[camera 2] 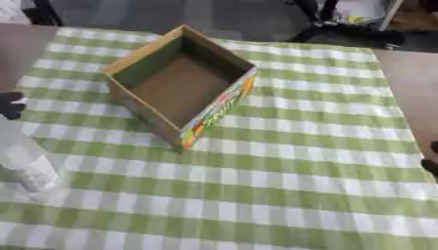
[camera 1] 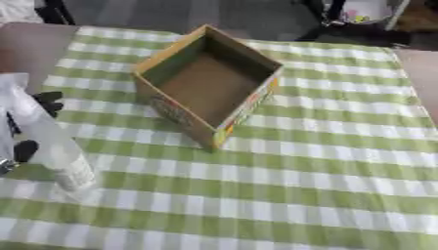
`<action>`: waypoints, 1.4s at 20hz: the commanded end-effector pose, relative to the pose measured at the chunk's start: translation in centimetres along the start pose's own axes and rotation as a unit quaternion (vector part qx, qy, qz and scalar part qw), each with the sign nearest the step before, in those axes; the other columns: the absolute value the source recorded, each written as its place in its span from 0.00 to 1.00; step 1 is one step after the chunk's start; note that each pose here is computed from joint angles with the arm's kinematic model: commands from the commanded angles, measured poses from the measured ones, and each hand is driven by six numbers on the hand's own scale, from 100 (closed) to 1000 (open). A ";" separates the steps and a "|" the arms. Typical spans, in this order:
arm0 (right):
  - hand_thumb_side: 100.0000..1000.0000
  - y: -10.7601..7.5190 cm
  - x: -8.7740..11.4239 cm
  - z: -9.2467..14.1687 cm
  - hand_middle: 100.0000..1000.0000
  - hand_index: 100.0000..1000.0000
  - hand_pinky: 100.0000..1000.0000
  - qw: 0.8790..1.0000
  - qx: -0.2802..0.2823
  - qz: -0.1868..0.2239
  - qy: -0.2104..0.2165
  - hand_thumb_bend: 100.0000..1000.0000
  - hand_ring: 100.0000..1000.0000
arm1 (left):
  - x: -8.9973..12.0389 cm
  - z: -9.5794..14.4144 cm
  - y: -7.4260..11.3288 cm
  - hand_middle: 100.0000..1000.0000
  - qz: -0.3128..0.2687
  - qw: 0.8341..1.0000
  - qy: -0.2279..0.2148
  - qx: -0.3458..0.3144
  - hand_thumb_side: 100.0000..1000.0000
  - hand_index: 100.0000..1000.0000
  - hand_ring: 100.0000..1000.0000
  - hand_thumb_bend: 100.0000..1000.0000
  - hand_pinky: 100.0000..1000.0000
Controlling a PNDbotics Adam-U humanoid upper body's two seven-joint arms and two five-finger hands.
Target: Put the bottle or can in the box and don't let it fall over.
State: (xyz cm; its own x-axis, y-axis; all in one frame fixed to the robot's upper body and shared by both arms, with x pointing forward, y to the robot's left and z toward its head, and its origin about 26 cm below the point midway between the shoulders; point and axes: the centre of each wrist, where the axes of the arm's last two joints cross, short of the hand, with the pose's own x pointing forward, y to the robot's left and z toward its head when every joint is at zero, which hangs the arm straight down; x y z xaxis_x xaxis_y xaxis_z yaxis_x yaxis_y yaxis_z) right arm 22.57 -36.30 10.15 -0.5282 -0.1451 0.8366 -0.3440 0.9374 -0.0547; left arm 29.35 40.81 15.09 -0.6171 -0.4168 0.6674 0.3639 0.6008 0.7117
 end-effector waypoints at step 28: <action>0.55 0.0 0.6 -0.6 1.00 1.00 0.95 1.000 0.011 0.006 -0.003 0.00 1.00 | -0.5 -1.4 0.6 0.98 -0.120 0.982 -0.044 -0.141 0.57 1.00 1.00 0.16 1.00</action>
State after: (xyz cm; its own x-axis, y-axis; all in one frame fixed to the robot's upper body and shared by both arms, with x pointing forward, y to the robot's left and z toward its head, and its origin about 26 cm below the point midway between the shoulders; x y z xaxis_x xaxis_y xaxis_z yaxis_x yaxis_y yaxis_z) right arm 22.77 -36.08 10.22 -0.5239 -0.1536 0.8378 -0.3536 0.9341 -0.0498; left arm 30.80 39.95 14.40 -0.6108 -0.4805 0.6293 0.3639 0.5355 0.7621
